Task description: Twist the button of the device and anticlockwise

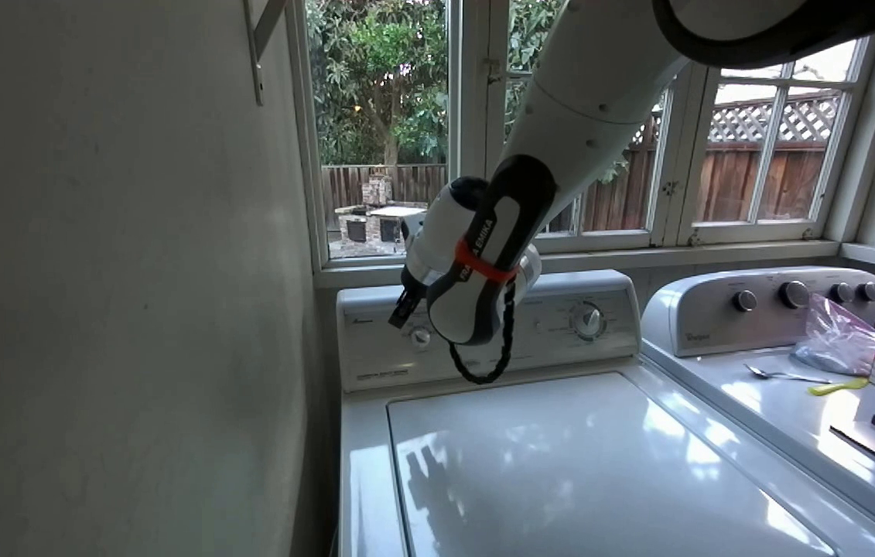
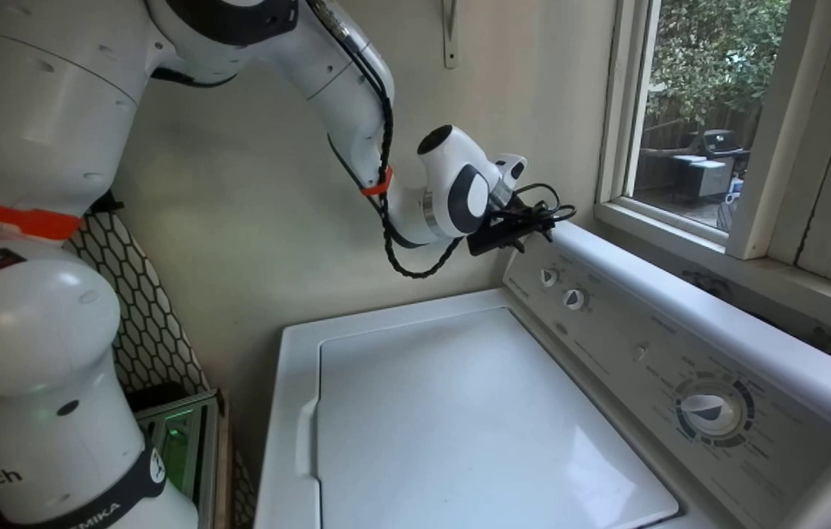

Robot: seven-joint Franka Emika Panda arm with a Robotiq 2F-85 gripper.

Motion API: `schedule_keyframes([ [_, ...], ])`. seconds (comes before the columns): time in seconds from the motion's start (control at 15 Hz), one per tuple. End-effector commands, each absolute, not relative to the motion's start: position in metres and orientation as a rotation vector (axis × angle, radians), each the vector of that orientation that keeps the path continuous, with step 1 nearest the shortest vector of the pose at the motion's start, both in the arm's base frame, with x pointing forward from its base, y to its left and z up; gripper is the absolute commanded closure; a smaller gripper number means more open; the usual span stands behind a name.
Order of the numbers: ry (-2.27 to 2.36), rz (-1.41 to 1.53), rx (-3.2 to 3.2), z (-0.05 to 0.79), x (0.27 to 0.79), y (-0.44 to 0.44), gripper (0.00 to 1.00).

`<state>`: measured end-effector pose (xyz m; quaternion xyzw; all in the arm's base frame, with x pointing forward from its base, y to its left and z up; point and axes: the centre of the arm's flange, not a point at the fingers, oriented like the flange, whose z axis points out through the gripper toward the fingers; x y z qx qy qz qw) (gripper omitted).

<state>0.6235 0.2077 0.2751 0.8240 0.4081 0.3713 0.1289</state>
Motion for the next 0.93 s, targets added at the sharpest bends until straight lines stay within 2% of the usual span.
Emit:
schedule_keyframes([
  [0.0,1.087,0.945,2.466,0.297,0.612,0.204,0.01],
  [0.87,0.364,0.191,2.666,0.350,0.629,0.091,0.00],
])
